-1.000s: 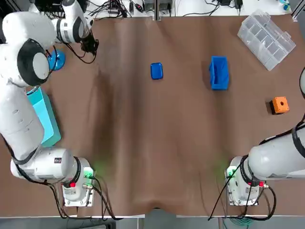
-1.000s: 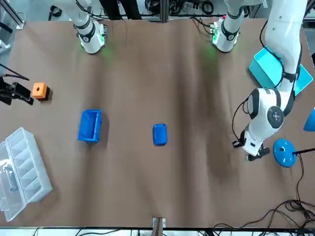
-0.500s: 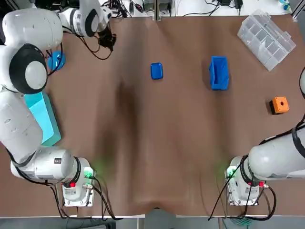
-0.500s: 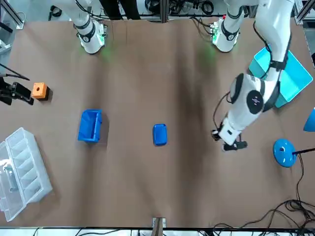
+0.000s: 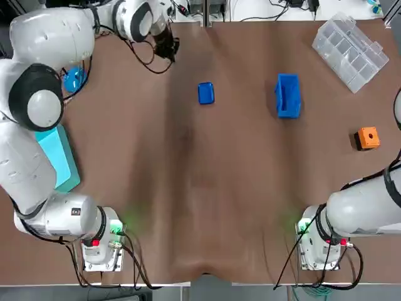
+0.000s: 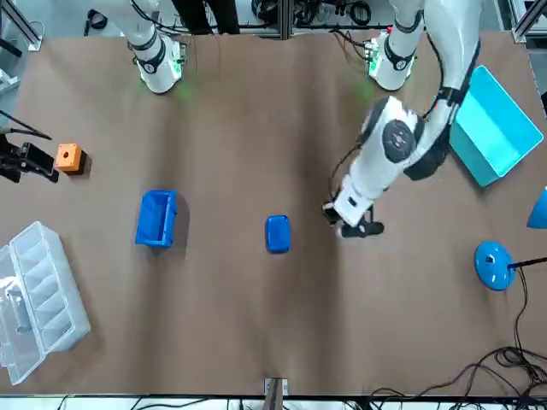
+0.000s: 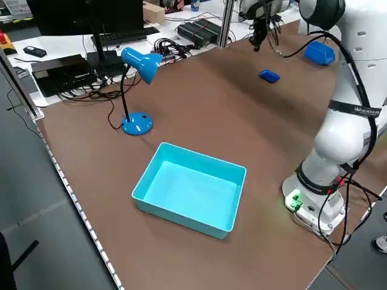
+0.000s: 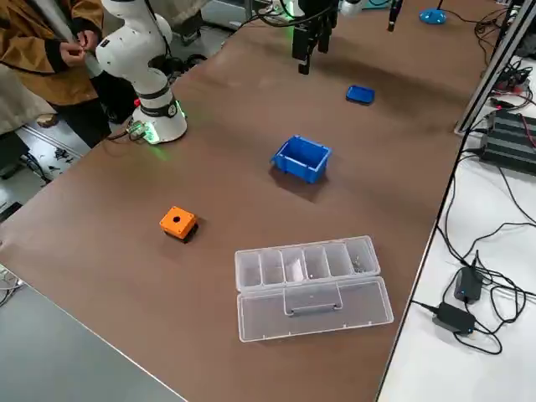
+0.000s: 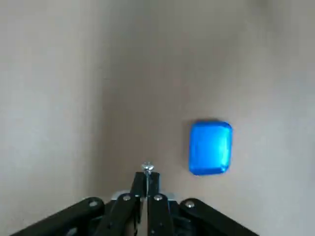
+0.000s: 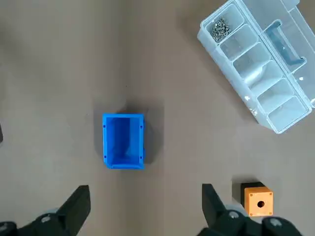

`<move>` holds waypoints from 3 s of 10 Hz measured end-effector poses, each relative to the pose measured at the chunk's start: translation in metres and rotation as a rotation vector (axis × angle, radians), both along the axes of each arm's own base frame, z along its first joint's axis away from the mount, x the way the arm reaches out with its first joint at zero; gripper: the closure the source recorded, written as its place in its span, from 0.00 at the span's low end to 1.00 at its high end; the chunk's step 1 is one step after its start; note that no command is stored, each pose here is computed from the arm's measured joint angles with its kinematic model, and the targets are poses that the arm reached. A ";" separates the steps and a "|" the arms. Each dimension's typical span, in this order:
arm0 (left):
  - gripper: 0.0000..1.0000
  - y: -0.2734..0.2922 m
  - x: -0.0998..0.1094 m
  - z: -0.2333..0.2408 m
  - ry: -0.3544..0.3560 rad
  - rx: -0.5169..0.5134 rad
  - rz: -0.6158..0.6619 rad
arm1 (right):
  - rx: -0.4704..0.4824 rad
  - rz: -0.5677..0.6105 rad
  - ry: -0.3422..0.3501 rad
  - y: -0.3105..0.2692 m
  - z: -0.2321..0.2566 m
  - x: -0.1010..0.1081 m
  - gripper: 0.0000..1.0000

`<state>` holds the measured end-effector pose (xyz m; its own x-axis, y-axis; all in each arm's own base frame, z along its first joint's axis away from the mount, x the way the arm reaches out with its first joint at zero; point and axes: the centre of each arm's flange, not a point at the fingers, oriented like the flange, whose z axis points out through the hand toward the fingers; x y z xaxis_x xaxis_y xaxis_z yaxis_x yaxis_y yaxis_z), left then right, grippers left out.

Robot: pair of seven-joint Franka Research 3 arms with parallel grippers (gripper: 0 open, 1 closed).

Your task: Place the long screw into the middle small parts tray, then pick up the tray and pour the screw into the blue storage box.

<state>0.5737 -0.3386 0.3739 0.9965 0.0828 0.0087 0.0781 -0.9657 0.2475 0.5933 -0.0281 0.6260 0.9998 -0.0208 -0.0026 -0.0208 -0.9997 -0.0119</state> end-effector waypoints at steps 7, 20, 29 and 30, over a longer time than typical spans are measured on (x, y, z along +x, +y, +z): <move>0.94 -0.086 0.028 -0.095 0.093 -0.160 -0.019 | -0.001 0.005 -0.024 0.003 0.002 0.003 0.00; 0.47 -0.109 0.019 -0.169 0.035 -0.115 -0.016 | 0.015 0.036 -0.008 0.022 0.005 0.000 0.00; 0.00 0.065 0.049 0.066 -0.045 0.087 -0.092 | 0.285 0.291 0.068 0.241 -0.101 -0.007 0.00; 0.00 0.100 0.048 0.087 -0.055 0.132 -0.114 | 0.314 0.292 0.049 0.266 -0.126 -0.012 0.00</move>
